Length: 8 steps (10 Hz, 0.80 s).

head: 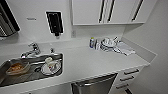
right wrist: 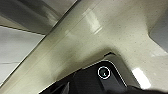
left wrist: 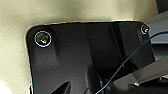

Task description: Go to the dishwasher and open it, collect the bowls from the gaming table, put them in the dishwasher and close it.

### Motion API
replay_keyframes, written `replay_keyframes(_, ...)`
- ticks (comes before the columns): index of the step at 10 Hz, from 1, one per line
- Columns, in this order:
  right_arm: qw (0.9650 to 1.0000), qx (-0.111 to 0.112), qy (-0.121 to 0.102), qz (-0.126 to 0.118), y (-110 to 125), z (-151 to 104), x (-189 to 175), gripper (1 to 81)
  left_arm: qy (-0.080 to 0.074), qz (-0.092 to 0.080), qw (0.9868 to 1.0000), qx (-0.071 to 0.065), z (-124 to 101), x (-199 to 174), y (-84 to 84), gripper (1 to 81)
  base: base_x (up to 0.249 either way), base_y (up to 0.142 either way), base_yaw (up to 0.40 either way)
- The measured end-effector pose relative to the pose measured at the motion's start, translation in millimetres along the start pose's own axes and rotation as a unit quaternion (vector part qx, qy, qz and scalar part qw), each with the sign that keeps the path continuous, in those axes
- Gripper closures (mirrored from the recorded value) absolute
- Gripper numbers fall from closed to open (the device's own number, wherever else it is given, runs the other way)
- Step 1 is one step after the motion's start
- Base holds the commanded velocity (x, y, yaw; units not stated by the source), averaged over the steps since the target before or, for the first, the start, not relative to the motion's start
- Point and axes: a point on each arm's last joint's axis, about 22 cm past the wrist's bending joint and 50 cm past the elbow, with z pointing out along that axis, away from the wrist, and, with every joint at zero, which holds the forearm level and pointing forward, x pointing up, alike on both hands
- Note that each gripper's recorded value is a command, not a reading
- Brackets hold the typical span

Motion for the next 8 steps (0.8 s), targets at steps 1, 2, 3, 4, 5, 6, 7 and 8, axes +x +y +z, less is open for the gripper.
replay_keyframes(1, 0.9998, -0.007, 0.003, -0.018, 6, 7, -10, 1.0, 0.0, 0.0, 1.0, 0.002, 0, 0, -1.4, 1.0, 0.0, 0.0, 0.0)
replay_keyframes(2, 0.9993, -0.012, -0.002, -0.037, 9, 14, -28, 1.0, -0.002, 0.001, 1.0, 0.009, 0, 0, -6.2, 1.0, 0.0, 0.0, 0.0)
replay_keyframes(3, 0.9981, -0.007, -0.017, -0.059, 1, 25, -62, 1.0, -0.003, 0.002, 0.9999, 0.016, 0, -1, -9.8, 1.0, 0.0, 0.0, 0.0)
replay_keyframes(4, 0.9966, 0.003, -0.038, -0.073, -10, 32, -106, 1.0, -0.004, 0.003, 0.9998, 0.021, 1, -2, -10.6, 1.0, 0.0, 0.0, 0.0)
replay_keyframes(5, 0.9944, 0.011, -0.064, -0.082, -20, 34, -157, 1.0, -0.004, 0.003, 0.9997, 0.025, 4, -2, -9.7, 1.0, 0.0, 0.0, 0.0)
replay_keyframes(6, 0.993, 0.008, -0.079, -0.088, -20, 33, -184, 1.0, -0.003, 0.004, 0.9995, 0.03, 5, -2, -10.9, 1.0, 0.0, 0.0, 0.0)
replay_keyframes(7, 0.9921, -0.005, -0.083, -0.095, -11, 31, -190, 1.0, -0.004, 0.004, 0.9994, 0.035, 6, -2, -11.2, 1.0, 0.0, 0.0, 0.0)
replay_keyframes(8, 0.9914, -0.014, -0.08, -0.102, -6, 33, -187, 1.0, -0.004, 0.004, 0.9993, 0.036, 8, -3, -8.7, 1.0, 0.0, 0.0, 0.0)
